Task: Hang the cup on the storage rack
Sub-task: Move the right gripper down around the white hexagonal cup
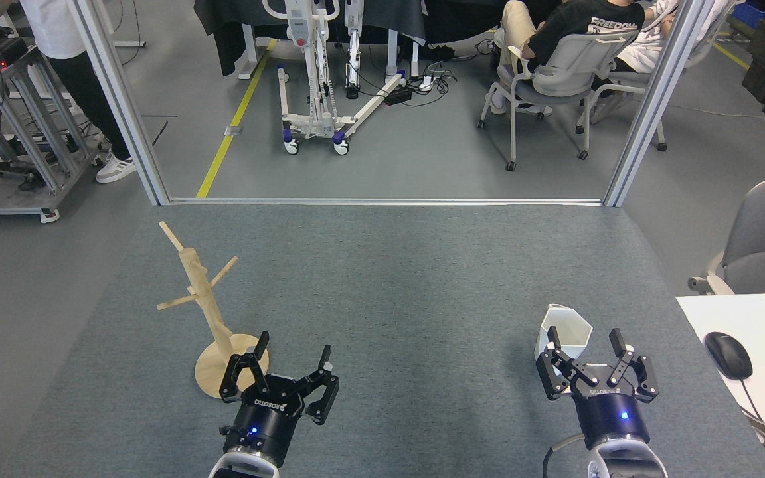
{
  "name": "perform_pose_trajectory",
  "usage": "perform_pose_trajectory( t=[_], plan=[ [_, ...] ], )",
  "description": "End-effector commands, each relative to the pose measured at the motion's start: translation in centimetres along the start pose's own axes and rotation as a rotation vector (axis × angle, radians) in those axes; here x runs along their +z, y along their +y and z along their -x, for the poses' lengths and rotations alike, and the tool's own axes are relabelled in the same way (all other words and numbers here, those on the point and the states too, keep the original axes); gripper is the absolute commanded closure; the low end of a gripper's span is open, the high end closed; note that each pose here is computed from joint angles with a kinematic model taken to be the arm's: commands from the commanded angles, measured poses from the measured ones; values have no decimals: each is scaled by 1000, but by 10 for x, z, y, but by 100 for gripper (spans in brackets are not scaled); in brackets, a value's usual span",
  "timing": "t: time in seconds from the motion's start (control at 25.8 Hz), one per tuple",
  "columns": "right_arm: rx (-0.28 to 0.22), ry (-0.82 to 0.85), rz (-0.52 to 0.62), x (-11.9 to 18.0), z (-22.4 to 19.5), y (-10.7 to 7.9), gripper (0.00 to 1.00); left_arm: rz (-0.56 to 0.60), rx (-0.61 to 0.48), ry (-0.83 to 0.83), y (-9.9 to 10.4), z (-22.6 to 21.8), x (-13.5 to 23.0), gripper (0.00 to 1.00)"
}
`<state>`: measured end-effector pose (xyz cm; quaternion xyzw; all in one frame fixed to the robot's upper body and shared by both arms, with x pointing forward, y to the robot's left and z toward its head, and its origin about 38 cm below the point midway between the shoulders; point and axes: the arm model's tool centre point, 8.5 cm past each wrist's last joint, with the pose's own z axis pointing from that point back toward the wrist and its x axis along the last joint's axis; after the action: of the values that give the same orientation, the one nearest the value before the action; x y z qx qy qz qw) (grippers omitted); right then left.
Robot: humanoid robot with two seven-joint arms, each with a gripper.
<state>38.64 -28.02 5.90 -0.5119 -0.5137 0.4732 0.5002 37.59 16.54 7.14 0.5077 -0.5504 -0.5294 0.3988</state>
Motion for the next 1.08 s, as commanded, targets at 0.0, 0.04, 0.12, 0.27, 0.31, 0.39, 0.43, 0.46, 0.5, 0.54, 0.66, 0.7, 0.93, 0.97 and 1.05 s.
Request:
perform_pose_trajectory(
  t=[0.0,0.04,0.12,0.27,0.31,0.39,0.43,0.46,0.5,0.54,0.66,0.7,0.93,0.97,1.05],
  plan=[
    [-8,2,-4,5,-2,2,0,12,-2,28,-3,9,2,0],
    [-7,3,-4,5,-1,2,0,21,-3,30,-5,9,2,0],
    [1,2,-6,5,1,2,0,0,-2,34,0,10,2,0],
    [9,-3,-15,5,5,5,0,-24,-18,36,5,15,0,0],
    [13,-3,-22,5,8,6,0,-24,-20,39,5,16,-1,0],
    [41,5,-54,4,20,14,0,-22,-22,45,4,17,-1,0],
    [56,12,-79,5,28,21,0,-22,-22,50,4,18,-1,0],
    [64,15,-102,7,32,27,0,-21,-23,54,4,18,-1,0],
    [63,14,-118,7,33,32,0,-21,-24,62,4,19,-1,0],
    [62,12,-136,9,34,38,0,-26,-23,69,5,19,-1,0],
    [60,22,-207,6,39,60,0,-23,-21,76,4,19,1,0],
    [59,25,-219,4,39,64,0,-22,-20,76,4,18,1,0],
    [50,25,-249,-7,35,71,0,-56,-17,67,16,16,-1,0],
    [51,25,-252,-10,35,71,0,-64,-17,66,18,16,-1,0],
    [53,28,-262,-15,36,73,0,-64,-16,66,19,15,0,0]
  ],
)
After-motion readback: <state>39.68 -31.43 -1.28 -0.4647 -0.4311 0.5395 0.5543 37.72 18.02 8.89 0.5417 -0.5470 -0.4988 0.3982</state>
